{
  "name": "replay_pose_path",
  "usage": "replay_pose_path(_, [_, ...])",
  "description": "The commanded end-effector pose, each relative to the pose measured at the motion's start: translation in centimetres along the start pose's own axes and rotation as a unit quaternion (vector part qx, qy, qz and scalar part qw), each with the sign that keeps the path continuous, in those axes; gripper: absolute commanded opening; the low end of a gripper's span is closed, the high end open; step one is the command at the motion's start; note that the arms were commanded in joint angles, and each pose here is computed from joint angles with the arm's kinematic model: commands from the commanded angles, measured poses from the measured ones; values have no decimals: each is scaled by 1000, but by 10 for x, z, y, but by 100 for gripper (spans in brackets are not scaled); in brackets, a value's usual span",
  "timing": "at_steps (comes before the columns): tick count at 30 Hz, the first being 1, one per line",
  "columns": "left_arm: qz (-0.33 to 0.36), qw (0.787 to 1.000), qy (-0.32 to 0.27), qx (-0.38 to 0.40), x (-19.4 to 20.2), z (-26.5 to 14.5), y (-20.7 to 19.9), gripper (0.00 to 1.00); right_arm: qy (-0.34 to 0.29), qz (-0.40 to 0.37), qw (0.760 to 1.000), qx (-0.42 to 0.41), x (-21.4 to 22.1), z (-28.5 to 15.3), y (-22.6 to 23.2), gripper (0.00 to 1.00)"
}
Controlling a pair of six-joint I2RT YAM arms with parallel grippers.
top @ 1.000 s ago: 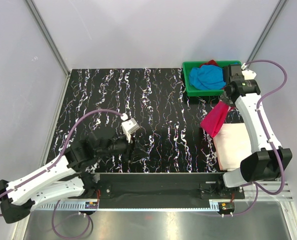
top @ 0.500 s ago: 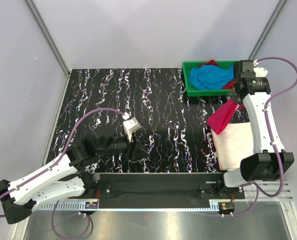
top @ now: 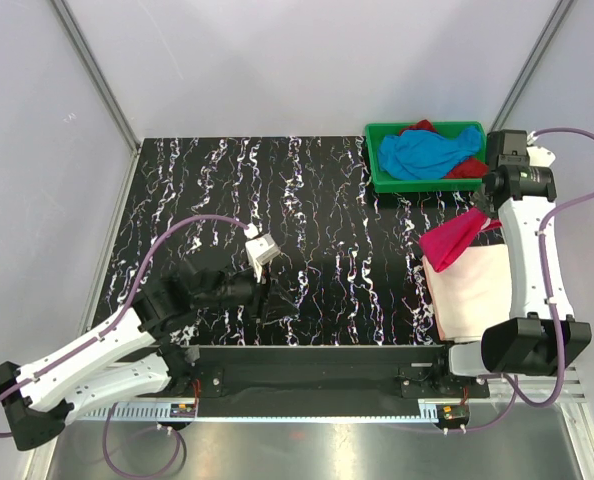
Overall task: Fold and stack the t-shirts
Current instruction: Neatly place the folded tshirt to the corner
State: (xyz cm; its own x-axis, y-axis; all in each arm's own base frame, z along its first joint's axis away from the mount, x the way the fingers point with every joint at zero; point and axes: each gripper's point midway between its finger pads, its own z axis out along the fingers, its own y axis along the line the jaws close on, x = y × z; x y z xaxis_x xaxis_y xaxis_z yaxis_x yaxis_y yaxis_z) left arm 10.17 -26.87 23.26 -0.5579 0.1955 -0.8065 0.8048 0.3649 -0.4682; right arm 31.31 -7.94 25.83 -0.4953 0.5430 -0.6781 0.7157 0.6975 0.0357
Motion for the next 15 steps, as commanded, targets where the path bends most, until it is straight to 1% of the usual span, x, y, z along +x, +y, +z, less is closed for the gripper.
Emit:
replay_pose_path(1, [11,999,-18,27,-14,0,-10,45,-28,17,999,-21,-12,-11,-5,0])
replay_pose_path(15, [6,999,-10,41,-13,2,-12,45,2,22,1000,-11,12,15,-35,0])
